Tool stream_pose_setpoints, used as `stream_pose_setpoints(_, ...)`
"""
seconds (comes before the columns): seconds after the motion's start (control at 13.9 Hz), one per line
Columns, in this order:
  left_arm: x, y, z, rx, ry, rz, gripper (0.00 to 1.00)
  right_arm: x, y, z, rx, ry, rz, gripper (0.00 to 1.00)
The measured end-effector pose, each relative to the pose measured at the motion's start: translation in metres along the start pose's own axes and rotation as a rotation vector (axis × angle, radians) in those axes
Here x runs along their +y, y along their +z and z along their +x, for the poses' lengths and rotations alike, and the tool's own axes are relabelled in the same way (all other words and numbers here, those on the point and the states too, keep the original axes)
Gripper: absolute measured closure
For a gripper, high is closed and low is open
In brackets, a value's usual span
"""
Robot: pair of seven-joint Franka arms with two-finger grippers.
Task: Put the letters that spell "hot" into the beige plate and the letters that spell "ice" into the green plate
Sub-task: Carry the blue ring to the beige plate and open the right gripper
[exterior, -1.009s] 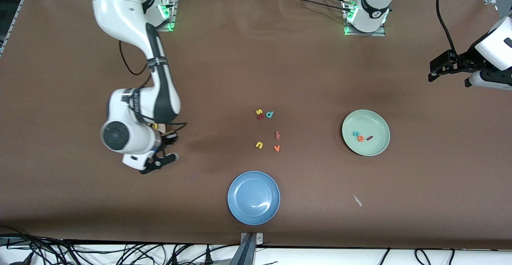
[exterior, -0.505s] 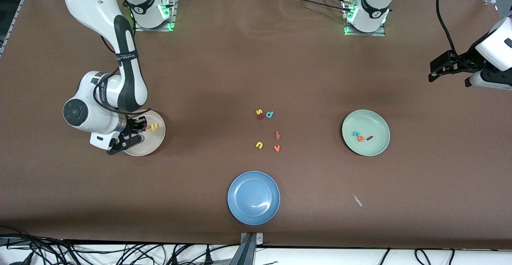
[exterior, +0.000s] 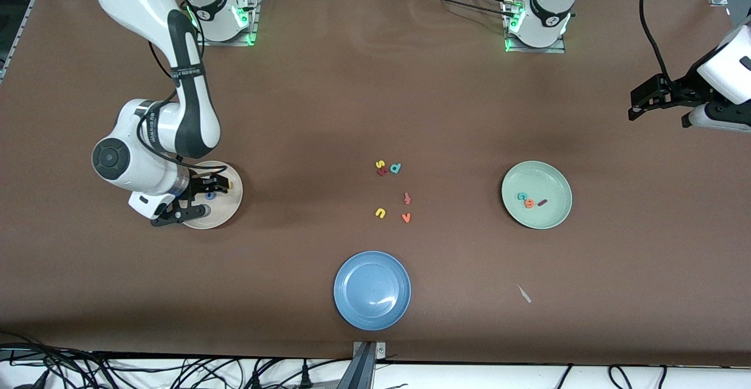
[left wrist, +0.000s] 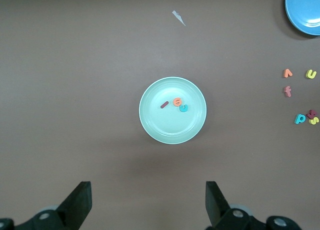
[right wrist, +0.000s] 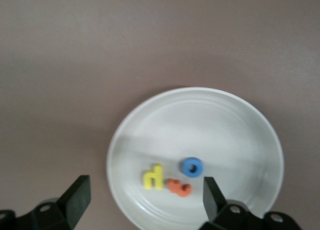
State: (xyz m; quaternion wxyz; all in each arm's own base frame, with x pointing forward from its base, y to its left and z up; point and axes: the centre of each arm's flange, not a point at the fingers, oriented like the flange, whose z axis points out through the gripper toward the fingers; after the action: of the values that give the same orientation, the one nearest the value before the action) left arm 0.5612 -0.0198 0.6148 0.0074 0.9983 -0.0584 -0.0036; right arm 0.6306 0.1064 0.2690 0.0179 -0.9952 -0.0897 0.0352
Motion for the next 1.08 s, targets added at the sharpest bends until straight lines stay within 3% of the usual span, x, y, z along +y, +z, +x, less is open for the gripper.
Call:
stream_pose_setpoints(0.58, 0.0, 0.0, -0.001, -0.005, 0.001, 0.0, 0.0, -0.071, -0.014, 0.016, 0.044, 0.422, 0.006, 0.0)
stream_pose_setpoints(0.87, 0.001, 0.0, -0.001, -0.005, 0.001, 0.0, 0.0, -0.02, -0.047, 0.015, 0.028, 0.486, 0.13, 0.0)
stream_pose_setpoints(1.08, 0.001, 0.0, -0.001, -0.005, 0.001, 0.0, 0.0, 0.031, -0.068, -0.004, 0.008, 0.378, 0.108, 0.0)
